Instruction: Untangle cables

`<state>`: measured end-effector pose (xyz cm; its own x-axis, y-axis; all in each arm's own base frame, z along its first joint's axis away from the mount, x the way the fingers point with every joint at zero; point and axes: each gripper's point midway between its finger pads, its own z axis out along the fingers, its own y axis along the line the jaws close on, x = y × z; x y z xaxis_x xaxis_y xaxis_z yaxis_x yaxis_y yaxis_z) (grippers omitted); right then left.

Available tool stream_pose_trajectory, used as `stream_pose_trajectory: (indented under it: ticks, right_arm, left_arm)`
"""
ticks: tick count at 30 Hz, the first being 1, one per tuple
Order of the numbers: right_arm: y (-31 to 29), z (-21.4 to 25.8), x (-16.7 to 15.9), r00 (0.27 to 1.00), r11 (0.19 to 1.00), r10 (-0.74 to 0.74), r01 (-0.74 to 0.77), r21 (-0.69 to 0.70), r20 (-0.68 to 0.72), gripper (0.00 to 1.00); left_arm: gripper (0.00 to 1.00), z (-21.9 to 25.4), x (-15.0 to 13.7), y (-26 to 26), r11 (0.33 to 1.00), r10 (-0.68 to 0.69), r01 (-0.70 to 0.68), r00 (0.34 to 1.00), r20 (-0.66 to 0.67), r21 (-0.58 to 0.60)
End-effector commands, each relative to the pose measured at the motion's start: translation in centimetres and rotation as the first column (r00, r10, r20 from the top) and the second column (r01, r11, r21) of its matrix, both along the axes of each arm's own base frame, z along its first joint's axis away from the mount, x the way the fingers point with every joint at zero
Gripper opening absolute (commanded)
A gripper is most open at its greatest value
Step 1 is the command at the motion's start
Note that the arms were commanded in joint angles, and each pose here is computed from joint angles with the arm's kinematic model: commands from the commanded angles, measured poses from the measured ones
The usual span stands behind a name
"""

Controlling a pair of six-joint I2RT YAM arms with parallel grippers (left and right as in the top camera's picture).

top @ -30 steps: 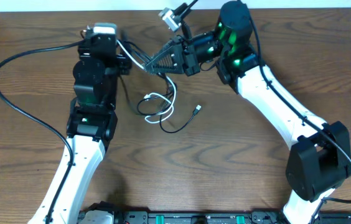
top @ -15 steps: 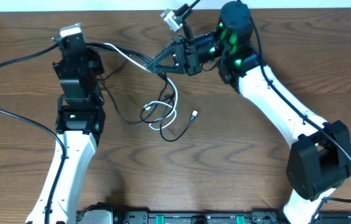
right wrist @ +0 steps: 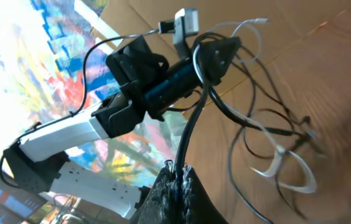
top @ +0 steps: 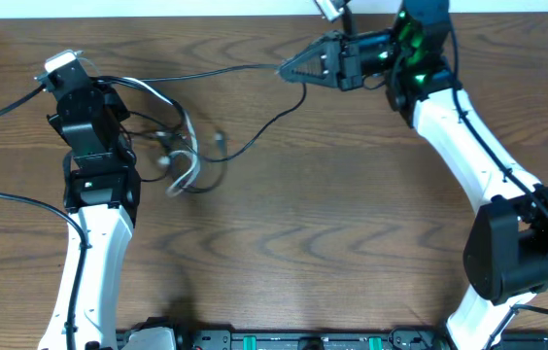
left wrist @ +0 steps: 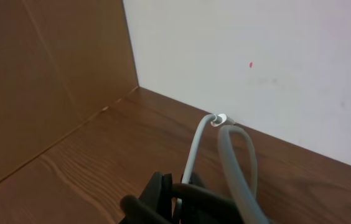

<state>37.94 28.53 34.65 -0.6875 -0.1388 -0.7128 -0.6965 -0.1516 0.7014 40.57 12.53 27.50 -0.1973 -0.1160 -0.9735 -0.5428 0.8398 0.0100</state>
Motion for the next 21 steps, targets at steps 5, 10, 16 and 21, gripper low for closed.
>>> stream_pose_trajectory:
  ticks: [5, 10, 16, 21]
  right_arm:
    - [-3.5, 0.3, 1.6, 0.998, 0.998, -0.062, 0.062, 0.002, 0.019, 0.01]
    - [-6.3, 0.0, 3.2, 0.992, 0.992, -0.127, 0.126, -0.006, -0.009, 0.01]
    - [-10.5, -0.2, 4.7, 0.980, 0.981, -0.196, 0.195, -0.013, -0.030, 0.01]
    - [-15.1, -0.4, 6.4, 0.952, 0.954, -0.300, 0.299, -0.020, -0.061, 0.01]
  left_arm:
    - [0.08, 0.1, -0.6, 1.1, 0.998, 0.058, -0.058, 0.998, 0.005, -0.012]
    - [0.08, -0.3, -0.7, 1.1, 0.998, 0.058, -0.058, 0.998, -0.014, -0.014]
    - [0.08, -0.4, -0.8, 1.4, 0.998, 0.066, -0.066, 0.998, -0.017, -0.014]
    - [0.08, -0.5, -1.5, 3.1, 0.994, 0.108, -0.108, 0.994, -0.023, -0.015]
